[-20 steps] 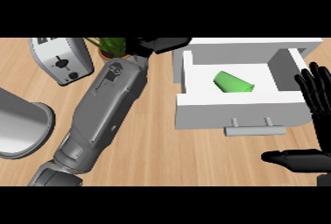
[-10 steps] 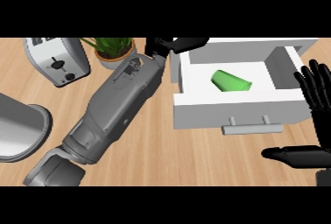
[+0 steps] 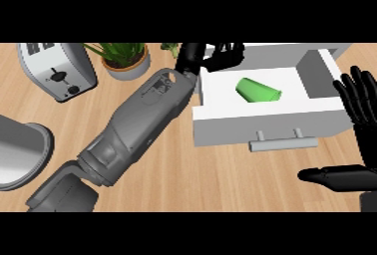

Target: Pick up the cup, place it into the drawer and close the drawer

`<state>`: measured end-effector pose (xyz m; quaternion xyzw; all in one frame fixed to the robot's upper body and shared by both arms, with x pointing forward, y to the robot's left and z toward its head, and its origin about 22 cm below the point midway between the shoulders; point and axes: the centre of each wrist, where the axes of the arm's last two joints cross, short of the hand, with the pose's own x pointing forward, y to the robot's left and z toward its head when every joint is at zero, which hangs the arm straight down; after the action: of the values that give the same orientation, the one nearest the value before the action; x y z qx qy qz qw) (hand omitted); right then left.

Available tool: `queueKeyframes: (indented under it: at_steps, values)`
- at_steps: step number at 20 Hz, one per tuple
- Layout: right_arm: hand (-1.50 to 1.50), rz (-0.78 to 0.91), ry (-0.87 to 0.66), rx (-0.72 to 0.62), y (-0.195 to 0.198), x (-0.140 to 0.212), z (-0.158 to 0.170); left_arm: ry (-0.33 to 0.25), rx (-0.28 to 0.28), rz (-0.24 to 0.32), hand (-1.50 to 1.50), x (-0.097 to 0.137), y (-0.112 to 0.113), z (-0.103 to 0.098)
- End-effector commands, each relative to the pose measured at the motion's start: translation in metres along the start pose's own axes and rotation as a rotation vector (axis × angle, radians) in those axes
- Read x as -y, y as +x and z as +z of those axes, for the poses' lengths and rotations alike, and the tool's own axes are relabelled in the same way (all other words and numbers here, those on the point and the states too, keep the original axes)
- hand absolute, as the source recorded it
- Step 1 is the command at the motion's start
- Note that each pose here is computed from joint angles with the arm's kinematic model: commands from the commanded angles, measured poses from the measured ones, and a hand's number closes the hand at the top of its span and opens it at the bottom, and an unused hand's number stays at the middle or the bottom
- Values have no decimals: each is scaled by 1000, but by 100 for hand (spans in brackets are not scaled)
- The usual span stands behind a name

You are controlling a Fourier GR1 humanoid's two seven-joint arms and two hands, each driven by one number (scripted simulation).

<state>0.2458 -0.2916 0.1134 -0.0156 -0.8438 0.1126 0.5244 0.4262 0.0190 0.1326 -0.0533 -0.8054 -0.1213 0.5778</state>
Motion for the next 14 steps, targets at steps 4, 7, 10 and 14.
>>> queueKeyframes:
  at_steps: [4, 7, 10, 14]
  values:
    - [-150, -6, -9, 10, -13, 5, -3, -57, -74, -102, -150, 9, -4, 2]
    - [-150, -2, 23, 22, -1, -14, -10, -61, -103, -169, -150, 11, -21, 14]
    - [-150, -24, 13, 20, 6, -3, -3, -42, -93, -226, -150, 8, -21, 11]
    - [-150, -30, 22, 51, 6, -4, -20, 0, -40, -161, -150, 19, -10, 11]
